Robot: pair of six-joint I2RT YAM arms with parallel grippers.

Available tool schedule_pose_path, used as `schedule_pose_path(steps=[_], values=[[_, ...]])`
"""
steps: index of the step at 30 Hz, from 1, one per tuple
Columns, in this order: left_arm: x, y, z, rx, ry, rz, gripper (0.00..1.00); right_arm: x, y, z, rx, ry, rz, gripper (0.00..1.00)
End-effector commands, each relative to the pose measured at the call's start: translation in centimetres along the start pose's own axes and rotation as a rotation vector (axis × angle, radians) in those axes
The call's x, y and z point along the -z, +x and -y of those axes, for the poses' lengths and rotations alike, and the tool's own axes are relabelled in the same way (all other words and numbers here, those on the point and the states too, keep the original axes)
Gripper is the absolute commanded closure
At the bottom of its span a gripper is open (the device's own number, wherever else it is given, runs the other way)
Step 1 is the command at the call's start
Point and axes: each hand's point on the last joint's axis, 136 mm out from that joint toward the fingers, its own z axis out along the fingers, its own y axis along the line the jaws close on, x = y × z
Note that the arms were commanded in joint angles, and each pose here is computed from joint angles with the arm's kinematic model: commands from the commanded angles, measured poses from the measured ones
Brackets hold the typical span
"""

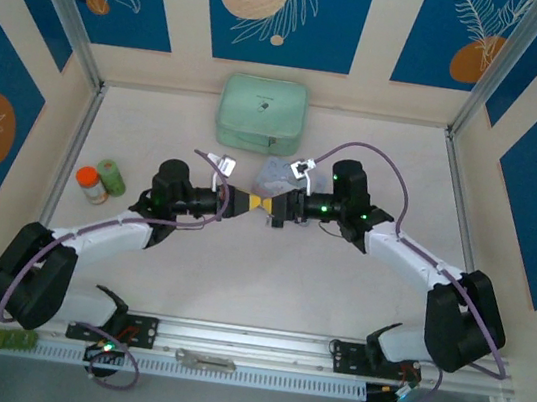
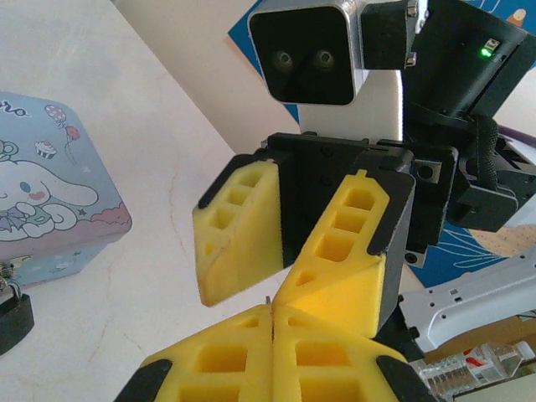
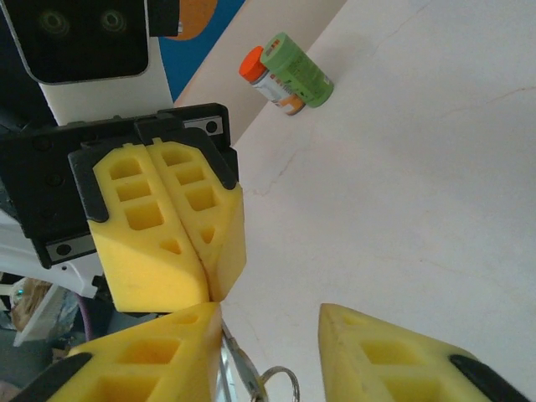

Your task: Unlock the padlock with the key

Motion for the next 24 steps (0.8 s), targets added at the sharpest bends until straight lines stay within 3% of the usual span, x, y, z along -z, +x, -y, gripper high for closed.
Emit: schedule_pose_path(steps=[1,13,21,23,24], values=[[0.0,-1.5,1.2,-0.052,0.036,0.026,1.0,-0.3,0.8,-0.5,-0.01,-0.041,-0.023,0.69],[0.1,-1.7,0.7,-0.056,0.014,0.055,1.0,0.0,1.8,-0.6,-0.054,-0.049,-0.03,0.68],[0.1,-1.6,1.0,-0.042,0.033,0.064,1.0,-0.2,1.2,-0.8,-0.023,-0.054,-0.021,0.98],[0.2,-1.6,1.0,-0.034,0.034,0.065,1.0,-0.3,1.0,-0.9,-0.012,-0.056,-0.021,1.0],[0.2,-1.6,0.7,-0.022,0.023,0.068,0.95,-0.3,0.9,-0.9,-0.005,-0.056,-0.021,1.0]])
